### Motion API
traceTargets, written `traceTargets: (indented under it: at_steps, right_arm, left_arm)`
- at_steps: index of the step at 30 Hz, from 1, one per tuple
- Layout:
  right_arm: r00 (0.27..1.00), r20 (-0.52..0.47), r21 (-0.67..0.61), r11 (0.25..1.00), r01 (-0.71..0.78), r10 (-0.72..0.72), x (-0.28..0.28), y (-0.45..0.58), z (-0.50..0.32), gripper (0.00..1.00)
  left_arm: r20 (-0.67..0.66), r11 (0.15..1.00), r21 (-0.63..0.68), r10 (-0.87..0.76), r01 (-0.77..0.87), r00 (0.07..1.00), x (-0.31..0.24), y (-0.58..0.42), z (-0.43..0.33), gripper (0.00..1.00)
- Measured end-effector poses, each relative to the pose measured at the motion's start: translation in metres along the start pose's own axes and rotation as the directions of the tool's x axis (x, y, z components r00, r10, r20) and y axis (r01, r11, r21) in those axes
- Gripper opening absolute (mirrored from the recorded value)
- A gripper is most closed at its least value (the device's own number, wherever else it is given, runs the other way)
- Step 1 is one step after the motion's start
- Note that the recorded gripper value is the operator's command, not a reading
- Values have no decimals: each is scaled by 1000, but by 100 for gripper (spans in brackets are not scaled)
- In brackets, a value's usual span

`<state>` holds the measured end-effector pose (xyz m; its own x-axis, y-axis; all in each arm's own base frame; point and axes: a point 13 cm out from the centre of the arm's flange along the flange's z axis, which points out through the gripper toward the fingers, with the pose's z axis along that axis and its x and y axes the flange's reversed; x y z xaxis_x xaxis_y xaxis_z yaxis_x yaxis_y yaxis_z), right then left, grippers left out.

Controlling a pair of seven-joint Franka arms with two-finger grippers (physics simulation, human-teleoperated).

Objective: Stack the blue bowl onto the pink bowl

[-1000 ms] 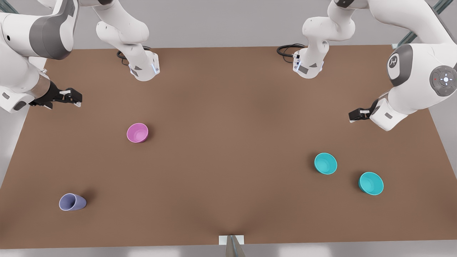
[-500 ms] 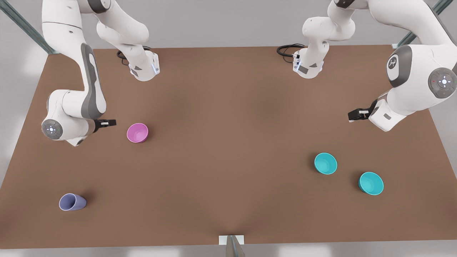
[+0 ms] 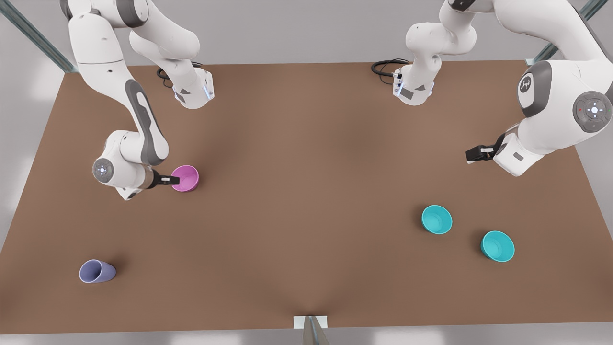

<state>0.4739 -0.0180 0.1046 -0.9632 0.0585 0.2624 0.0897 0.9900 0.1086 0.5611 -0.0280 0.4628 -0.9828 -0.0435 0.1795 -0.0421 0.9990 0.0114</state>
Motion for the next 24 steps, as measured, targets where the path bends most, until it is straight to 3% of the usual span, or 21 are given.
traceTargets:
  at_steps: [11,13,15,21,24]
  right_arm:
    - [999,26,5,999,-38,38,11,-8,41,100]
    - [999,28,5,999,-43,42,10,-9,46,74]
    - [999,30,3,999,-43,43,8,-9,50,65]
    - [998,51,4,999,-37,37,1,-6,44,21]
    - [997,68,1,1000,-19,19,-7,4,33,21]
  left_arm:
    - [-13,1000,3,9,-9,1000,10,-5,-5,100]
    - [-14,1000,4,14,-13,1000,11,-8,-5,100]
    - [-13,1000,2,23,-23,1000,13,-13,-7,100]
    - [-1,1000,2,30,-30,1000,17,-16,-14,100]
    - [1,998,-2,56,-56,998,20,-30,-15,100]
